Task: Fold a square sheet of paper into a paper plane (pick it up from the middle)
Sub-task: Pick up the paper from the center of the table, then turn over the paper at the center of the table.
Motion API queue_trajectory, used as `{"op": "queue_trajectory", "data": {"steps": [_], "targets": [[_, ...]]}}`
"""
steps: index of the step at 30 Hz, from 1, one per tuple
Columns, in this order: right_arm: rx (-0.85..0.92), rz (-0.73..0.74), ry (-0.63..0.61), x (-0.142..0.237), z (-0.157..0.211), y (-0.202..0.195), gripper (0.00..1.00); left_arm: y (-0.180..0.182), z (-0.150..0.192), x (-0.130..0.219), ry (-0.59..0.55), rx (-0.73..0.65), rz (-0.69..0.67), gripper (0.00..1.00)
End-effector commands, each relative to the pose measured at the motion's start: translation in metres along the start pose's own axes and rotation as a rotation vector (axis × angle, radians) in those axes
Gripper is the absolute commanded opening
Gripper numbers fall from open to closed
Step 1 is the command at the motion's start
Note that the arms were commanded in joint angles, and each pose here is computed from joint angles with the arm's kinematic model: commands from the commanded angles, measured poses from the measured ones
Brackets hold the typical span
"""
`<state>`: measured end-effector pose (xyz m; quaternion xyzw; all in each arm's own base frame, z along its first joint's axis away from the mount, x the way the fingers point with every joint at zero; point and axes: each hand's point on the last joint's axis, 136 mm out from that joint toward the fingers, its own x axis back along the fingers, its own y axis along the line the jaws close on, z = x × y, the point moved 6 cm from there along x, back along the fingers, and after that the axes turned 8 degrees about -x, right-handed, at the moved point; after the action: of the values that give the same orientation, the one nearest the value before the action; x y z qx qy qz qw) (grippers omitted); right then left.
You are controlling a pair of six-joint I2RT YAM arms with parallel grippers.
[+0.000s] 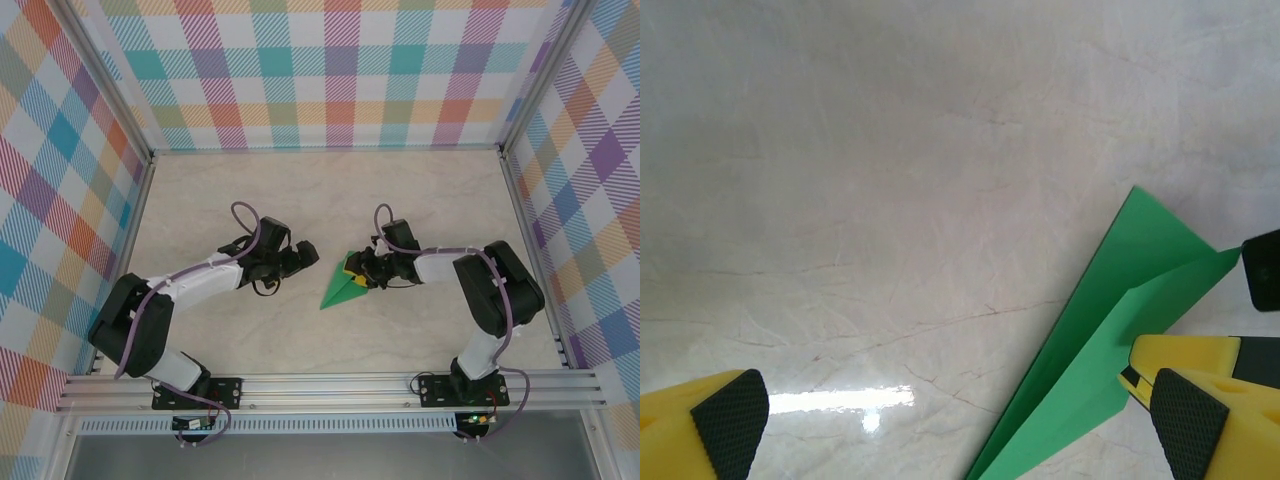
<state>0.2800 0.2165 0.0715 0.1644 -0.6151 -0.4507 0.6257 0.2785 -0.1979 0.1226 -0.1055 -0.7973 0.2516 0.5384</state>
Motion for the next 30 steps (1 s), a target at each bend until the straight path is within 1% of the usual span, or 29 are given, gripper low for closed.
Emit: {"op": "queue_trajectory", "data": {"steps": [1, 4, 9, 11, 13, 19, 22, 25, 30], "targets": [[0.081, -0.073, 0.025, -0.005, -0.001, 0.017, 0.34, -0.001, 0.001, -0.004, 0.059, 0.041, 0.054, 1.00], [0.092, -0.078, 0.016, -0.007, -0.002, 0.017, 0.29, 0.000, 0.001, -0.006, 0.068, 0.058, 0.065, 1.00], [0.103, -0.089, -0.007, -0.002, -0.002, 0.021, 0.14, 0.001, 0.001, -0.006, 0.079, 0.073, 0.099, 1.00], [0.125, -0.118, -0.003, 0.004, -0.001, 0.034, 0.10, -0.003, -0.001, -0.003, 0.103, 0.073, 0.185, 0.99], [0.155, -0.142, 0.007, 0.012, -0.001, 0.053, 0.08, -0.007, -0.009, 0.006, 0.135, 0.082, 0.269, 0.98], [0.233, -0.272, 0.065, 0.037, -0.001, 0.107, 0.08, -0.020, -0.023, 0.040, 0.157, 0.066, 0.430, 1.00], [0.254, -0.352, 0.113, 0.047, -0.003, 0.130, 0.08, -0.033, -0.024, 0.051, 0.144, 0.075, 0.566, 1.00], [0.275, -0.391, 0.150, 0.052, -0.002, 0.148, 0.09, -0.046, -0.027, 0.065, 0.122, 0.062, 0.688, 1.00], [0.286, -0.446, 0.217, 0.057, 0.001, 0.168, 0.10, -0.060, -0.031, 0.086, 0.078, 0.009, 0.777, 1.00]]}}
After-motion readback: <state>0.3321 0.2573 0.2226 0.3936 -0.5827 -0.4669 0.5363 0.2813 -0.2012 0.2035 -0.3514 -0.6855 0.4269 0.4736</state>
